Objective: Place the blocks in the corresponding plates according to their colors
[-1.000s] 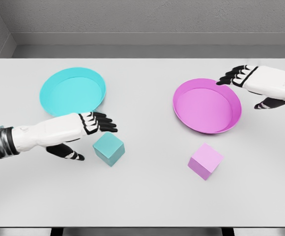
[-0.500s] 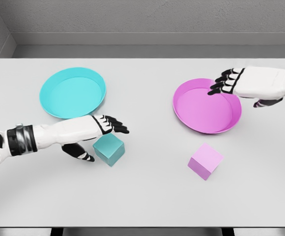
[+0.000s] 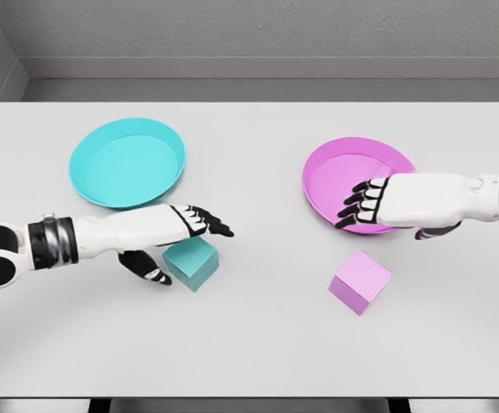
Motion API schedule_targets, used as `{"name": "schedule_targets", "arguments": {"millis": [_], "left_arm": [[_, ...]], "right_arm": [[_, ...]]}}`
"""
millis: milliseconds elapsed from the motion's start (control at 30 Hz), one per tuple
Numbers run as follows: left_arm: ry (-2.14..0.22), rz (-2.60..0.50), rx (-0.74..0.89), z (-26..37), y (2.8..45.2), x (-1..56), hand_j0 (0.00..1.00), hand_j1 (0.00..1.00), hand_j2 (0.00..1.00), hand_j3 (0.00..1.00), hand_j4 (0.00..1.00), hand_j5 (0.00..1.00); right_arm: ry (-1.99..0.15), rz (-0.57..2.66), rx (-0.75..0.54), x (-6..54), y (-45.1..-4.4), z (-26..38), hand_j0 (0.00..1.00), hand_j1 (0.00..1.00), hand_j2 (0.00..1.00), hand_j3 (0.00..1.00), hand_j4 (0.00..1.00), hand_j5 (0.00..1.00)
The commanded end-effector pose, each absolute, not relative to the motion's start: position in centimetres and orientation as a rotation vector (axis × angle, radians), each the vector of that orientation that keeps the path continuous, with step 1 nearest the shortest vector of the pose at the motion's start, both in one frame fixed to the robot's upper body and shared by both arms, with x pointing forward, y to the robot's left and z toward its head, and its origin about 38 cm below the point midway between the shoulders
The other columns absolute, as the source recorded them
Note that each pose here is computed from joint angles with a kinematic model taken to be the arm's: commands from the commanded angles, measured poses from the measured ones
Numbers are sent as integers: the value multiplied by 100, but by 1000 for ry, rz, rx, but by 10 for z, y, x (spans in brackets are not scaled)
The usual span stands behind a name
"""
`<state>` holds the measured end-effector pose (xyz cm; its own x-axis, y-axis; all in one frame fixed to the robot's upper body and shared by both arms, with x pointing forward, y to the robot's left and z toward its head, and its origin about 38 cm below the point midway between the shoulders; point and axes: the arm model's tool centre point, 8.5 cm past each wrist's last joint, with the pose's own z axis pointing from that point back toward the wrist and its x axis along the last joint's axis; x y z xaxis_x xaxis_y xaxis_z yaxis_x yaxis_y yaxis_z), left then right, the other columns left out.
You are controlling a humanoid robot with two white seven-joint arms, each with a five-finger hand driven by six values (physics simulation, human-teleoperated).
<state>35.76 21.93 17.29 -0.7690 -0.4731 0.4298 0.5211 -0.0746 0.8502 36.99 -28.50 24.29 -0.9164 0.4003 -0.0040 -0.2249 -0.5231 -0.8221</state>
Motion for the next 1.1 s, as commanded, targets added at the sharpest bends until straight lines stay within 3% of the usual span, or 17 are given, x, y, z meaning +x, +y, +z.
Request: {"name": "schedule_targets", "arguments": {"millis": [0, 700, 867, 1067], "left_arm": [[-1540, -1904, -63, 172, 216, 357, 98, 98, 98, 98, 98, 98], [-1465, -1935, -43, 155, 203, 357, 95, 95, 95, 95, 95, 95], [-1484, -1953, -56, 156, 202, 354, 69, 69, 69, 69, 69, 69], [-1498, -1966, -67, 157, 201, 353, 55, 55, 55, 55, 55, 55]], "right_arm": [[-1271, 2451, -228, 366, -283, 234, 100, 100, 100, 100, 100, 100], [-1235, 2478, -77, 351, -271, 199, 100, 100, 100, 100, 100, 100], [-1243, 2472, -51, 348, -268, 194, 100, 100, 100, 100, 100, 100], [-1262, 2462, -30, 346, -265, 190, 100, 100, 100, 100, 100, 100]]}}
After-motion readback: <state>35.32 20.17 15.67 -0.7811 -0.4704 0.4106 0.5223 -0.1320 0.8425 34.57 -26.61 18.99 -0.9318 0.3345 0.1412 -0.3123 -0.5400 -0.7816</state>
